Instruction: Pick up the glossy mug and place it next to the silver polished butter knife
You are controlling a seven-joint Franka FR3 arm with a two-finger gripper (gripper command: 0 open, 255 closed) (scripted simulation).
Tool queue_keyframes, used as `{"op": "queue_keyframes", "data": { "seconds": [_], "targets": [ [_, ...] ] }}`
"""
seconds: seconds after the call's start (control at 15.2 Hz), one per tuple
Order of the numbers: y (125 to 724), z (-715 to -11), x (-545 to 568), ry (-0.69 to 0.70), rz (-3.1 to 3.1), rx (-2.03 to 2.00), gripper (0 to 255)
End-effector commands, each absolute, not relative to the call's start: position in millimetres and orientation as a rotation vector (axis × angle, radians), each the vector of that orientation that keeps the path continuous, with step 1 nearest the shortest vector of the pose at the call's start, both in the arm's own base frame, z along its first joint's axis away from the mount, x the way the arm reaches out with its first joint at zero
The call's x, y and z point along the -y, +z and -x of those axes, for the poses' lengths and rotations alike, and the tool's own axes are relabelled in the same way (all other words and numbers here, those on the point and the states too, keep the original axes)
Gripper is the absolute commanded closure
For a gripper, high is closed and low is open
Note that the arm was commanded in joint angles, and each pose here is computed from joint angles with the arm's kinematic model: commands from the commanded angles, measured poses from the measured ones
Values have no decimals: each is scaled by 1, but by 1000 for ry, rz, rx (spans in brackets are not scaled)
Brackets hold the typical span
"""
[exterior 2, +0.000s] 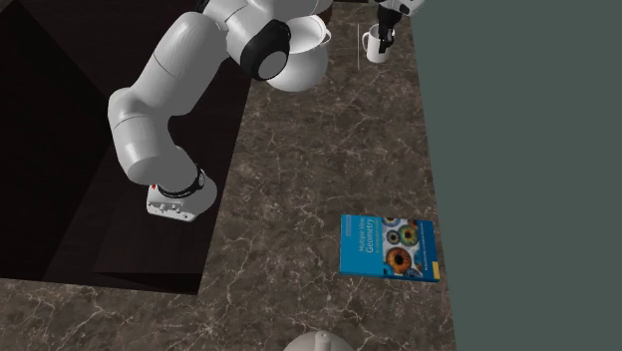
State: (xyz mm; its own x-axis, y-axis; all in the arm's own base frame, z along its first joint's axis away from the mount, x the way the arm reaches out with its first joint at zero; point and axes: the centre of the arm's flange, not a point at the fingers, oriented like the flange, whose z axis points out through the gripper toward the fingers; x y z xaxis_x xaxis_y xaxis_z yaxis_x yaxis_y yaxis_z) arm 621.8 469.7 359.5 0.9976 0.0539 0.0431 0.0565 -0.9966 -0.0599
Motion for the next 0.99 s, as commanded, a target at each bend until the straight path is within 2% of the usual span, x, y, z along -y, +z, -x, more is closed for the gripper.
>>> {"op": "queue_keyframes", "data": {
  "seconds": [0.0,0.2,0.26,0.59,0.92],
  "targets": [
    [359,-622,-469,-65,3078,85,255],
    [359,-622,-469,-65,3078,85,255],
    [359,-622,-469,-65,3078,85,0],
    [359,-622,-469,-65,3078,85,0],
    [409,-620,-466,-65,3078,85,0]
  ]
}}
